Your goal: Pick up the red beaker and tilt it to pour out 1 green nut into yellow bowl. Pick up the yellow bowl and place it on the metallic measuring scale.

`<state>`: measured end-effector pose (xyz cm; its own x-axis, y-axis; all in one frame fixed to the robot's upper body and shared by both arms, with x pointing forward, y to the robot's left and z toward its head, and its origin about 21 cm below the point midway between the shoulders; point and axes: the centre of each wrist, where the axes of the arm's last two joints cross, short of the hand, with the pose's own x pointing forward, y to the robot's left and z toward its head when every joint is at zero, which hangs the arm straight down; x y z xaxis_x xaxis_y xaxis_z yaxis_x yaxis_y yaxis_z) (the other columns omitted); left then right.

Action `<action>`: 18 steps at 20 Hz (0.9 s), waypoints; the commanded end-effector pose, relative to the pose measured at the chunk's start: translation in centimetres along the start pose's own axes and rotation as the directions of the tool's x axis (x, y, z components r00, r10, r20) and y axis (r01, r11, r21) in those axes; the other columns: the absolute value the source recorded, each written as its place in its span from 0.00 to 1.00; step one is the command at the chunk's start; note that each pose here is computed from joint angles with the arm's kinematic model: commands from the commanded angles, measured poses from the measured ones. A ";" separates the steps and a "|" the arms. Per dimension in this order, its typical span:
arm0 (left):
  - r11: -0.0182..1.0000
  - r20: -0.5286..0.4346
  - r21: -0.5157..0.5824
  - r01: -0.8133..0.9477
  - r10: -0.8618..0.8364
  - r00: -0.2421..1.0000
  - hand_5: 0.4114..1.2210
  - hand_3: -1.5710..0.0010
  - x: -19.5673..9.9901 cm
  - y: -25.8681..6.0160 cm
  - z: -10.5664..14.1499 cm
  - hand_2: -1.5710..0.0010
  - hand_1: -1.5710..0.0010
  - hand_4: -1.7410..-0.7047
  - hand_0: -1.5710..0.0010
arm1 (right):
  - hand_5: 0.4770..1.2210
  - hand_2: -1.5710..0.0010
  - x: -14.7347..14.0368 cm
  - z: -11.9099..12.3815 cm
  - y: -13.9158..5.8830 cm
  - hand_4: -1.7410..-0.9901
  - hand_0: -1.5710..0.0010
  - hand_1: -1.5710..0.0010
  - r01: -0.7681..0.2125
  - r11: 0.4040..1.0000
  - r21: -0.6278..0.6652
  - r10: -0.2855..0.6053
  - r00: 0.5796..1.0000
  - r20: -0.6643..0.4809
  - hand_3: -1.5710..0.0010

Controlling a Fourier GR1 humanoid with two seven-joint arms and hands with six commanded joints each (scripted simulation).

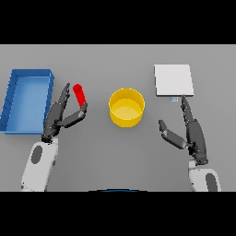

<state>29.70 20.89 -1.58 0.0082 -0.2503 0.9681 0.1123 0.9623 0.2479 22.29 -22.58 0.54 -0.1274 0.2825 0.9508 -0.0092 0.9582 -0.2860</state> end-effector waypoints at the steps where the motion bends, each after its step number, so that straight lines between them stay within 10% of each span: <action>1: 1.000 0.003 -0.005 0.001 -0.001 1.000 0.32 1.00 -0.4 -0.3 -0.3 1.00 1.00 0.46 1.00 | 0.21 1.00 0.1 -0.4 0.0 0.62 1.00 1.00 -0.001 1.000 0.001 0.001 1.000 0.005 1.00; 18: 0.999 -0.001 -0.036 -0.017 0.017 1.000 0.35 1.00 0.3 -1.5 -6.0 1.00 1.00 0.40 1.00 | 0.22 1.00 0.1 -0.1 0.1 0.64 1.00 1.00 0.000 1.000 -0.004 0.000 1.000 -0.001 1.00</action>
<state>35.49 18.67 -1.91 0.0123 -0.2338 0.9722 0.1487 0.9619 0.2295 22.39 -22.48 0.60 -0.1275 0.2821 0.9509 -0.0063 0.9585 -0.2852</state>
